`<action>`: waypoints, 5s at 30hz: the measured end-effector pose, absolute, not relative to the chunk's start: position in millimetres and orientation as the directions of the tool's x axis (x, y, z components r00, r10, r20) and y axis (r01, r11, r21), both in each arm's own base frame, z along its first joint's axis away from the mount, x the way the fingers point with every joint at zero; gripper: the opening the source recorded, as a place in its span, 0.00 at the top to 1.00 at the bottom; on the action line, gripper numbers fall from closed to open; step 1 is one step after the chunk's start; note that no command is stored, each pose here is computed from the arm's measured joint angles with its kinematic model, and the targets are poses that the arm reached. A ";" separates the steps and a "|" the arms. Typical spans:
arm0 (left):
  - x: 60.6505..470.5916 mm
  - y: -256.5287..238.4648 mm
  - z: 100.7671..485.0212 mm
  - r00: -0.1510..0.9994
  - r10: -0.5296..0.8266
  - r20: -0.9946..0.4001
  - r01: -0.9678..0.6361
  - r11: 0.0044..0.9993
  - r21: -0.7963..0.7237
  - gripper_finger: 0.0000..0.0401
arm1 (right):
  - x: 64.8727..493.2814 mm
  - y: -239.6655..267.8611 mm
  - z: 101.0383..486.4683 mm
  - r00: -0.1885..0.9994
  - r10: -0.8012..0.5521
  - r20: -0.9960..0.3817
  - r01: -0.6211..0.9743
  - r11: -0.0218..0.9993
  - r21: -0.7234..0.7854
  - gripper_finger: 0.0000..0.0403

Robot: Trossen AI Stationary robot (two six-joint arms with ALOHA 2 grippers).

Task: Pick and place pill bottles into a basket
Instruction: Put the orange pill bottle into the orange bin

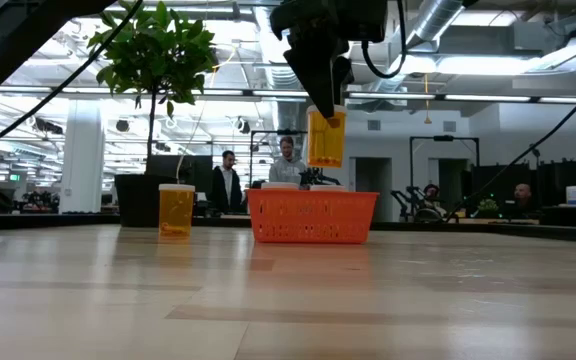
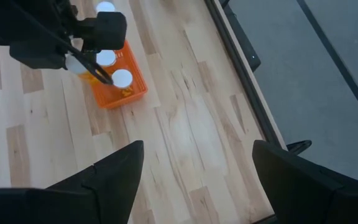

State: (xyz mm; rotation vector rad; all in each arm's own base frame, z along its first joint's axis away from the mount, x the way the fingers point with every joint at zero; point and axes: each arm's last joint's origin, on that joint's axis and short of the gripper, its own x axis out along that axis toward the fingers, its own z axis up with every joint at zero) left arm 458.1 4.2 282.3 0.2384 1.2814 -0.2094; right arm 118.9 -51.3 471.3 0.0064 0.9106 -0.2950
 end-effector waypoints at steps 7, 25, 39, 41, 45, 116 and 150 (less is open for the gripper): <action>458.2 10.7 282.4 0.274 -0.016 -0.962 0.307 0.949 0.071 0.48 | 119.0 -51.4 471.2 0.576 -0.249 -0.779 0.260 0.959 -0.114 0.26; 447.8 14.3 280.1 0.169 -0.036 -0.985 0.321 0.947 0.020 0.48 | 119.8 -51.8 471.0 0.574 -0.249 -0.780 0.280 0.955 -0.098 0.26; 445.1 22.5 269.5 0.170 -0.086 -0.982 0.334 0.942 -0.024 0.48 | 137.5 -59.4 464.7 0.536 -0.231 -0.812 0.276 0.957 -0.091 0.26; 446.7 22.5 267.8 0.185 -0.094 -0.978 0.337 0.941 -0.027 0.48 | 138.5 -59.9 464.3 0.534 -0.230 -0.814 0.275 0.957 -0.090 0.26; 450.3 22.7 268.4 0.222 -0.079 -0.972 0.359 0.933 0.006 0.48 | 139.5 -60.3 463.9 0.531 -0.230 -0.815 0.272 0.958 -0.092 0.26; 453.9 49.1 236.7 0.230 -0.134 -0.964 0.378 0.925 -0.039 0.45 | 139.1 -60.2 464.0 0.532 -0.231 -0.815 0.269 0.958 -0.096 0.26; 407.4 48.3 286.4 0.110 -0.051 -0.993 0.272 0.962 -0.019 0.34 | 139.0 -60.2 464.0 0.531 -0.231 -0.815 0.248 0.962 -0.111 0.26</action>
